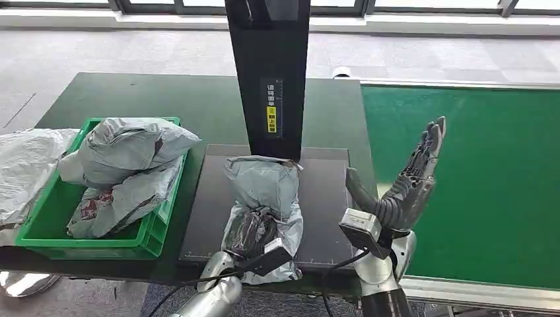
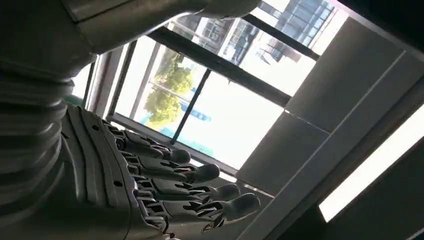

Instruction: Moved the parcel from conveyor to table for the left to box.

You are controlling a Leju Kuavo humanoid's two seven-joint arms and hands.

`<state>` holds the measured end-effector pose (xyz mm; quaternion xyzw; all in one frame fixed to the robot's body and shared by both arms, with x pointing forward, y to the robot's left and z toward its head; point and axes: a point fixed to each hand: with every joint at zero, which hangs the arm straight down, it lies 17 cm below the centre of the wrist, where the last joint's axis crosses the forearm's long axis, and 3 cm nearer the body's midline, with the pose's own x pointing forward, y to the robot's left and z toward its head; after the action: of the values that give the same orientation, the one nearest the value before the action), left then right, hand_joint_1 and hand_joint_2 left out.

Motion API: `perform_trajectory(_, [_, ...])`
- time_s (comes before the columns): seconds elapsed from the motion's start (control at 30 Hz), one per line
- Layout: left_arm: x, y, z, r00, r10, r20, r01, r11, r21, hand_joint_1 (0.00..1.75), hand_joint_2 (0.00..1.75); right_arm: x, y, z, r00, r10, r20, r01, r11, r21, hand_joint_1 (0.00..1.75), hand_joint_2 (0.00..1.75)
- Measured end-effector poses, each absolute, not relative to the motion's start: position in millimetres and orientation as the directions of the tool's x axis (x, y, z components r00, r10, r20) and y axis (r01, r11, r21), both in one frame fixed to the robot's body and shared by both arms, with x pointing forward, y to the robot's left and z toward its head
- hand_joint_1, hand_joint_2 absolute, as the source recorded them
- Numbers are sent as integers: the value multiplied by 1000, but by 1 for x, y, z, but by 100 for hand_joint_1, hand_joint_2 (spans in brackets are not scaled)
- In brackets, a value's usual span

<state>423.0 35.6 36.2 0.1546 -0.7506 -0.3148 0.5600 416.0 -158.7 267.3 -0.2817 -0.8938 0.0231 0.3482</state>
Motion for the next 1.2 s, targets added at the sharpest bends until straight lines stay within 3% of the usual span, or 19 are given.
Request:
perform_trajectory(0.7, [422,37,45,-373,-641,671,60,705,706,175,175,417,-158,263,-593,520,615,482,841,-246,0,175])
perform_trajectory(0.8, [432,71,99,-457,-695,555,-143,674,725,175,175,416,-157,261,-591,530,609,483,836,-258,0,175])
perform_trajectory(0.97, [413,206,235,-470,-688,553,-581,713,393,175,175,414,-164,253,-572,539,618,491,829,-269,0,175])
perform_trajectory(1.2, [370,257,296,-468,-751,467,-730,626,275,175,175,414,-164,255,-574,542,614,494,827,-268,0,175])
